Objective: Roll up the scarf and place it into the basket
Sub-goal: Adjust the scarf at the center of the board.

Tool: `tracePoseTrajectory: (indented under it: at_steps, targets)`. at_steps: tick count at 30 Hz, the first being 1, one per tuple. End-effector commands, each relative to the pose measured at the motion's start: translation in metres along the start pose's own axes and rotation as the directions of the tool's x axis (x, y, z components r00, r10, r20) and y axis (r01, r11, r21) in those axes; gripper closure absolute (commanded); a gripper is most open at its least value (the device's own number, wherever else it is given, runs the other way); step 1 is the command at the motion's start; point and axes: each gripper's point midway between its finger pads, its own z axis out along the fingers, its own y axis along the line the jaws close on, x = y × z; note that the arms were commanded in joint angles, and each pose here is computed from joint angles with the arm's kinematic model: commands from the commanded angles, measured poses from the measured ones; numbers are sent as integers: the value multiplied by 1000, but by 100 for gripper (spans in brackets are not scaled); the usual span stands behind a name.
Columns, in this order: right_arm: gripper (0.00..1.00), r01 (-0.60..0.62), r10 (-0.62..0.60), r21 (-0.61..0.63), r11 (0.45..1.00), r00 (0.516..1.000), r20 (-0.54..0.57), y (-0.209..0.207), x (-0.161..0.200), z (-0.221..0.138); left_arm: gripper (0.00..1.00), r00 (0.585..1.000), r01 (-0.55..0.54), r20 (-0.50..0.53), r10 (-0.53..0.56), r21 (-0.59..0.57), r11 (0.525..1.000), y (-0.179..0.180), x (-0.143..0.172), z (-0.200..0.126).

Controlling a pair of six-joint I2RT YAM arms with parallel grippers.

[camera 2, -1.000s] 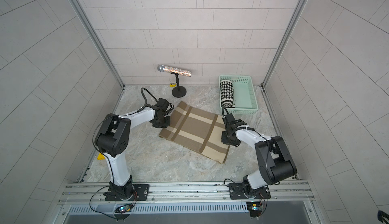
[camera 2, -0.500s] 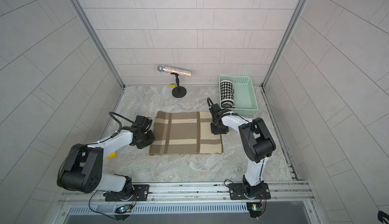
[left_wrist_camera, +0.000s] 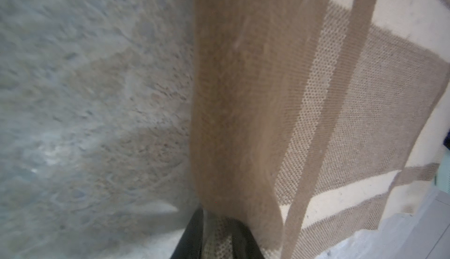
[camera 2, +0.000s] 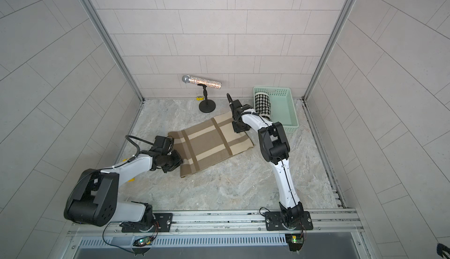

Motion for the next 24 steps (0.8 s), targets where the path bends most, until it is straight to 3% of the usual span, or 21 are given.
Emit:
tracePoseTrajectory:
  at_steps: [1,5,9,12,17,24]
  targets:
    - [54,49,-48,64,997,999,-20,-17,8,-33,65,999,-7,48,7,3,1000,-10,-12,-21]
    - [49,45,-50,93,995,997,55,-21,13,-72,57,984,-24,175,38,-86,996,-3,-47,-47]
    - [47,49,-61,93,994,989,134,-6,35,-110,37,951,17,310,17,-107,994,-1,-89,-55]
    - [46,113,-123,58,992,972,201,39,63,-129,37,937,58,348,-11,-125,990,2,-115,-45]
    - [46,277,-267,1,961,924,275,134,113,-149,42,967,46,255,-14,-118,992,-6,-137,-20]
    - [45,526,-492,12,850,787,372,256,167,-162,55,979,27,201,-11,-72,997,-6,-138,10]
